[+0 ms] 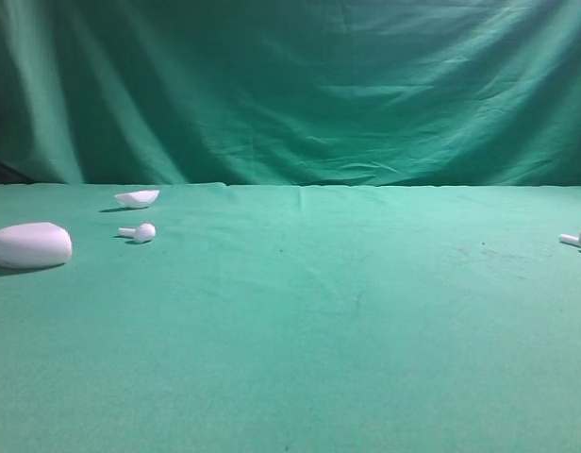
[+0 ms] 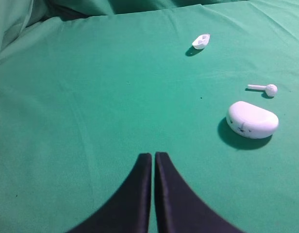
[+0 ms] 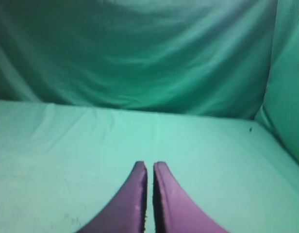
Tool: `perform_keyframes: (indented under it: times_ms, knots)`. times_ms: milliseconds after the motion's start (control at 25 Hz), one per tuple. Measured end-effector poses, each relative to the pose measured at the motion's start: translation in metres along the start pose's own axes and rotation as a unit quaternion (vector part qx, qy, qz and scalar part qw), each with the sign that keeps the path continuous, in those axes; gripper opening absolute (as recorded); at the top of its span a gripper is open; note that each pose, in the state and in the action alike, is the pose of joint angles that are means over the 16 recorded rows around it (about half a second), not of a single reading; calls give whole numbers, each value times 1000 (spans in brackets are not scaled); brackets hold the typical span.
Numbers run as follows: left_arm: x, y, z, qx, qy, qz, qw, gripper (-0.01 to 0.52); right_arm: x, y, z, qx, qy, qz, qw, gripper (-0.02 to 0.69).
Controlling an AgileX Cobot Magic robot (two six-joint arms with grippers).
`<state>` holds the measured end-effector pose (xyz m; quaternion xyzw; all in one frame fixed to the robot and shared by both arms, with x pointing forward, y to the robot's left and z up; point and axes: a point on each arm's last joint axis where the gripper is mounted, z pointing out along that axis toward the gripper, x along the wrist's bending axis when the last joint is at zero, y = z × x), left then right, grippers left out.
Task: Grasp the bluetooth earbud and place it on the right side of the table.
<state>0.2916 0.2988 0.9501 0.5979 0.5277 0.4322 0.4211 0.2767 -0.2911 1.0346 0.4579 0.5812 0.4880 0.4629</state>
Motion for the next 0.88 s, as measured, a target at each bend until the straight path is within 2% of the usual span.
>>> perform_keyframes:
  times_ms: [400, 880]
  knots:
    - [0, 0, 0, 0, 0, 0, 1000, 0, 6, -73, 22, 61, -1, 29, 998, 45]
    - [0, 0, 0, 0, 0, 0, 1000, 0, 9, -89, 22, 118, 11, 38, 992, 48]
